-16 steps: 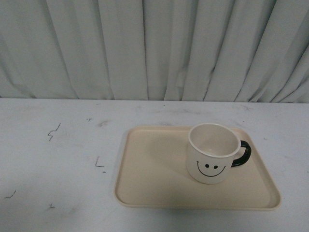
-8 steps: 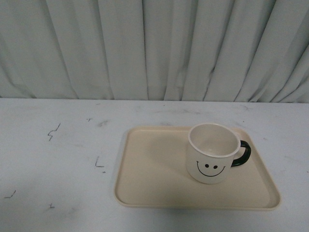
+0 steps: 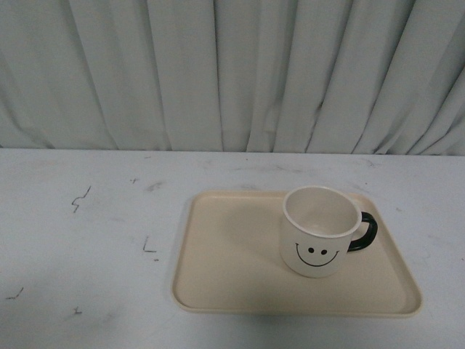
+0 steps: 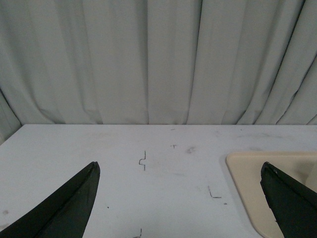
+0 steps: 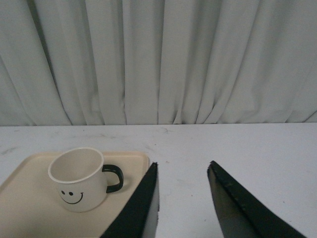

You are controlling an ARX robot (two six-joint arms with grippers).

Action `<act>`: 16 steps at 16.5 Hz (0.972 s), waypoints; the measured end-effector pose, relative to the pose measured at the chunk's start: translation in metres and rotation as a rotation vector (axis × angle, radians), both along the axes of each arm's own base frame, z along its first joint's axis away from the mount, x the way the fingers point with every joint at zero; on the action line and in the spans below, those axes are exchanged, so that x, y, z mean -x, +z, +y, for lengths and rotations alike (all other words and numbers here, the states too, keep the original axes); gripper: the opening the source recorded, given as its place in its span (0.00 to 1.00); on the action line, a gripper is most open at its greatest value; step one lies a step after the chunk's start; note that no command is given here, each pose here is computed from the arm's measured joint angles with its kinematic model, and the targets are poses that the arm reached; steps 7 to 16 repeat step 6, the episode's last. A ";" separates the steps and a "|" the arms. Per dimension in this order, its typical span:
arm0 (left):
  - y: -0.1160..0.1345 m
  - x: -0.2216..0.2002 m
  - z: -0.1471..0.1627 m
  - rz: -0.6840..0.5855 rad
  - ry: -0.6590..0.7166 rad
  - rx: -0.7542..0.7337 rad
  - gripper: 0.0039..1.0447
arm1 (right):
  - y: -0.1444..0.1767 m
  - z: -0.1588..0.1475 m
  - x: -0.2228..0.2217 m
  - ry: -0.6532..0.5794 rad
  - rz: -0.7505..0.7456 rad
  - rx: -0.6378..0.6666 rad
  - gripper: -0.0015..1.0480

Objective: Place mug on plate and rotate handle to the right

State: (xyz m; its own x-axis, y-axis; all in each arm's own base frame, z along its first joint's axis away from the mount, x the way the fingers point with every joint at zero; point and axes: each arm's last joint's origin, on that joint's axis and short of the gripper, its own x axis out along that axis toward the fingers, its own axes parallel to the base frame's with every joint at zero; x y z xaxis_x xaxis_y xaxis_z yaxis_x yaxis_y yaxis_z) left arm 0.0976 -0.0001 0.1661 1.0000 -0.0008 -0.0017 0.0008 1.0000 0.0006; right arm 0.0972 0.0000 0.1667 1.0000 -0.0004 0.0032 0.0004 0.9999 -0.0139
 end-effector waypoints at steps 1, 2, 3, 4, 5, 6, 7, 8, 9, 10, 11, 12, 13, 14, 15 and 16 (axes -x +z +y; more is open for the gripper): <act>0.000 0.000 0.000 0.000 0.000 0.000 0.94 | 0.000 0.000 0.000 0.000 0.000 0.000 0.36; 0.000 0.000 0.000 0.000 0.000 0.000 0.94 | 0.000 0.000 0.000 0.000 0.000 0.000 0.48; 0.000 0.000 0.000 0.000 0.000 0.000 0.94 | 0.000 0.000 0.000 0.000 0.000 0.000 0.61; 0.000 0.000 0.000 0.000 0.000 0.000 0.94 | 0.000 0.000 0.000 0.000 0.000 0.000 0.73; 0.000 0.000 0.000 0.000 0.000 0.000 0.94 | 0.000 0.000 0.000 0.000 0.000 0.000 0.87; 0.000 0.000 0.000 0.000 0.000 0.000 0.94 | 0.000 0.000 0.000 0.000 0.000 -0.001 0.96; 0.000 0.000 0.000 0.000 0.000 0.000 0.94 | 0.000 0.000 0.000 0.000 0.000 -0.001 0.96; 0.000 0.000 0.000 0.000 0.000 0.000 0.94 | 0.000 0.000 0.000 0.000 0.000 -0.001 0.96; 0.000 0.000 0.000 0.000 0.000 0.000 0.94 | 0.000 0.000 0.000 0.000 0.000 -0.001 0.96; 0.000 0.000 0.000 0.000 0.000 0.000 0.94 | 0.000 0.000 0.000 0.000 0.000 -0.001 0.96; 0.000 0.000 0.000 0.000 0.000 0.000 0.94 | 0.000 0.000 0.000 0.000 0.000 -0.001 0.96; 0.000 0.000 0.000 0.000 0.000 0.000 0.94 | 0.000 0.000 0.000 0.000 0.000 -0.001 0.96; 0.000 0.000 0.000 0.000 0.000 0.000 0.94 | 0.000 0.000 0.000 0.000 0.000 -0.001 0.96; 0.000 0.000 0.000 0.000 0.000 0.000 0.94 | 0.000 0.000 0.000 0.000 0.000 -0.001 0.96; 0.000 0.000 0.000 0.000 0.000 0.000 0.94 | 0.000 0.000 0.000 0.000 0.000 -0.001 0.96; 0.000 0.000 0.000 0.000 0.000 0.000 0.94 | 0.000 0.000 0.000 0.000 0.000 -0.001 0.96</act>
